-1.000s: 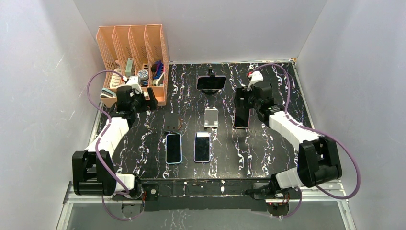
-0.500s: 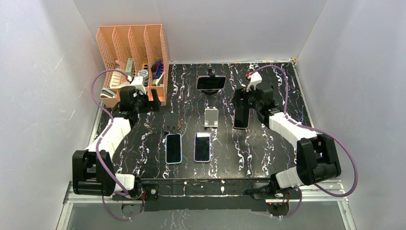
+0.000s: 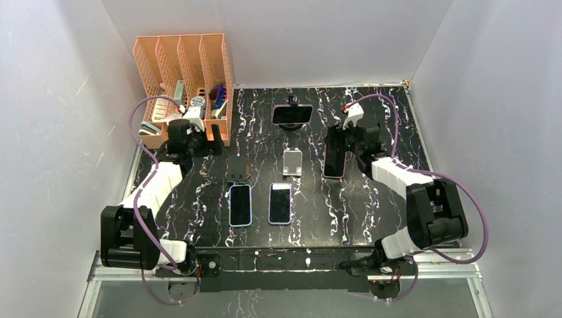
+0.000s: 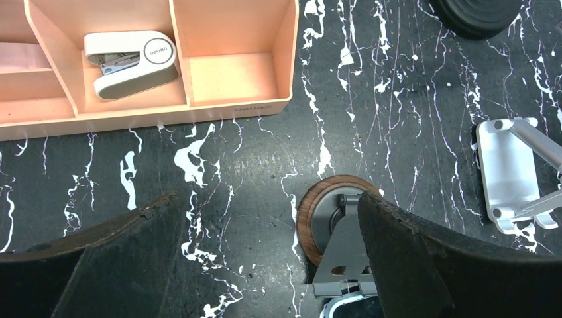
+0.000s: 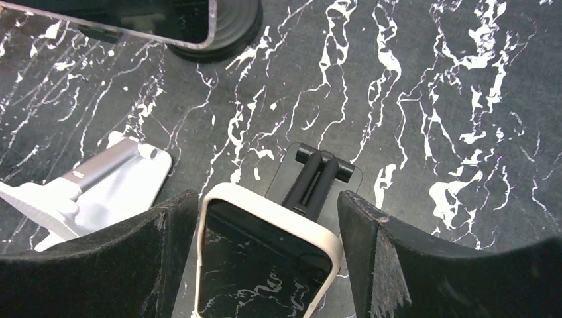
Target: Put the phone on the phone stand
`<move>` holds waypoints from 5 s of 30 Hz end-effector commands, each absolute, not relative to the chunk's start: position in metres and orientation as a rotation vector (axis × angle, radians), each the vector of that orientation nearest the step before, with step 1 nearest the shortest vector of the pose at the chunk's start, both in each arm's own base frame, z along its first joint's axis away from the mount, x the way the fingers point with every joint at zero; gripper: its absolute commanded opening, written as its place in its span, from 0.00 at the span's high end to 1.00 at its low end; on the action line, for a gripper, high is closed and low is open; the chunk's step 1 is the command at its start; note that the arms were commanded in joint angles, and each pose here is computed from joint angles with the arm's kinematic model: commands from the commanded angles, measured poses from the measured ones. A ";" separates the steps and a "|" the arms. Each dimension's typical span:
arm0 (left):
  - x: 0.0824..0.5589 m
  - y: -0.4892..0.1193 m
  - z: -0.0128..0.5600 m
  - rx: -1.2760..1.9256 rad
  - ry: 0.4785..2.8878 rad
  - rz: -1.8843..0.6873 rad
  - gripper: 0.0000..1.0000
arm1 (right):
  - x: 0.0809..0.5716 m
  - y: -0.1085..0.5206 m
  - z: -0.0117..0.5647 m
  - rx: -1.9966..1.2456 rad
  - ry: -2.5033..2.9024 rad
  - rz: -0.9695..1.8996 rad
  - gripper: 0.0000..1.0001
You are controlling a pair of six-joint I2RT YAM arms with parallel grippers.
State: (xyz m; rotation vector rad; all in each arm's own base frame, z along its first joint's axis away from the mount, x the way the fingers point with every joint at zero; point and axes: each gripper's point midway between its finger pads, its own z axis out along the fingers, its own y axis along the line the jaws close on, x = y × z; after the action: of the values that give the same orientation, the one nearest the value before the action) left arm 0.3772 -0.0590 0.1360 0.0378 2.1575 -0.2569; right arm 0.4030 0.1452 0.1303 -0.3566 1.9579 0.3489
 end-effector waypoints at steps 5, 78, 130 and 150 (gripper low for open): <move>0.381 -0.059 0.141 0.064 2.155 -0.234 0.02 | 0.410 0.149 0.125 -0.350 1.957 0.385 0.08; 0.379 -0.066 0.139 0.092 2.161 -0.252 0.02 | 0.398 0.151 0.221 -0.351 1.696 0.378 0.30; 0.379 -0.068 0.128 0.098 2.192 -0.252 0.02 | 0.406 0.141 0.169 -0.347 1.837 0.358 0.27; 0.379 -0.067 0.118 0.098 2.222 -0.245 0.02 | 0.424 0.132 0.134 -0.274 1.931 0.304 0.18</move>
State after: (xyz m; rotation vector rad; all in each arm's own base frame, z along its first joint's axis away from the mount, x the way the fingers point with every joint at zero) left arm 0.3746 -0.0651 0.1122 0.0779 2.2300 -0.2508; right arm 0.4148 0.1388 0.1374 -0.3024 1.9135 0.3408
